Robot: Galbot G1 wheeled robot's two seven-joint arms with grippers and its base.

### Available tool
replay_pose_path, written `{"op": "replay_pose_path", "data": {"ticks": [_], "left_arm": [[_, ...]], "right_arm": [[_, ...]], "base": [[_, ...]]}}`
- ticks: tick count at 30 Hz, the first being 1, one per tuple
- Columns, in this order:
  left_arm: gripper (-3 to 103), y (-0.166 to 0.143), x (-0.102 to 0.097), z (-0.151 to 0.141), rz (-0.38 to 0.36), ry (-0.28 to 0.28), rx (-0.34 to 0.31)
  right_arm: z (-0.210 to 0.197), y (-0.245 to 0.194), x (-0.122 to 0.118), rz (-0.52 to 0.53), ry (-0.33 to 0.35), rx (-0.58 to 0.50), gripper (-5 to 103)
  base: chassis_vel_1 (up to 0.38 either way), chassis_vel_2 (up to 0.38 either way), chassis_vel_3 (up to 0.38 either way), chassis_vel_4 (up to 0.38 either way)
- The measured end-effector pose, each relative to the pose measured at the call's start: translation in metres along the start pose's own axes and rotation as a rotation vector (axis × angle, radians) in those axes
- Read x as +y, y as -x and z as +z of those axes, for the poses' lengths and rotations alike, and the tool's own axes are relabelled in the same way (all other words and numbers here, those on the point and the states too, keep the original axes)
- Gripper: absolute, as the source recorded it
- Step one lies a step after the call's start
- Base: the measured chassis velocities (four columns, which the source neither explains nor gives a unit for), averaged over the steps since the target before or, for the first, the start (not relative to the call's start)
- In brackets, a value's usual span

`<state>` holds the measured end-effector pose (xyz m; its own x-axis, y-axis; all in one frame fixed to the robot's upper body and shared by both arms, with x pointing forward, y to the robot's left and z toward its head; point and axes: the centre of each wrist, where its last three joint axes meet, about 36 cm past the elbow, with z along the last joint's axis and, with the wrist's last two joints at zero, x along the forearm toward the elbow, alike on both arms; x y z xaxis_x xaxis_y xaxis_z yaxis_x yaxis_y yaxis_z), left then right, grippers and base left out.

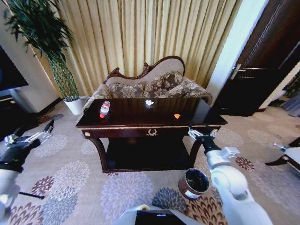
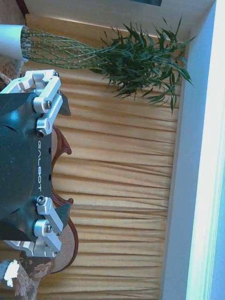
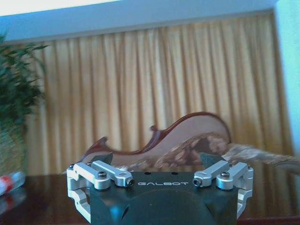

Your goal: Move to the front of the table and place the trash on the table into the trash bin.

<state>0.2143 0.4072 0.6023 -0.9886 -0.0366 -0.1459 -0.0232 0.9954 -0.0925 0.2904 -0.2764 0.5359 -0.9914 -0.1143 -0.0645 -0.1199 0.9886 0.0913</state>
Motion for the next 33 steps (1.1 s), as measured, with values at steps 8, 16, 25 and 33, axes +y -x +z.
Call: {"op": "replay_pose_path", "data": {"ticks": [8,16,25,33], "left_arm": [[100,0.000,-0.001,-0.003,0.004,0.005,-0.005],[100,-0.002,-0.001,-0.008,-0.001,0.010,0.018],[100,-0.003,-0.005,-0.016,-0.017,0.033,0.060],[100,-0.004,-0.005,-0.025,-0.039,0.056,0.112]], "right_arm": [[0.003,-0.002,0.002,-0.031,-0.009,0.063,100],[0.004,0.000,-0.001,-0.019,-0.013,0.065,100],[0.005,0.003,-0.002,-0.014,-0.013,0.061,100],[0.008,0.005,-0.005,-0.004,-0.015,0.057,100]], "base": [[0.000,0.000,0.000,0.000],[-0.006,0.006,0.005,-0.009],[-0.106,0.107,0.099,-0.107],[-0.171,0.166,0.171,-0.161]]}}
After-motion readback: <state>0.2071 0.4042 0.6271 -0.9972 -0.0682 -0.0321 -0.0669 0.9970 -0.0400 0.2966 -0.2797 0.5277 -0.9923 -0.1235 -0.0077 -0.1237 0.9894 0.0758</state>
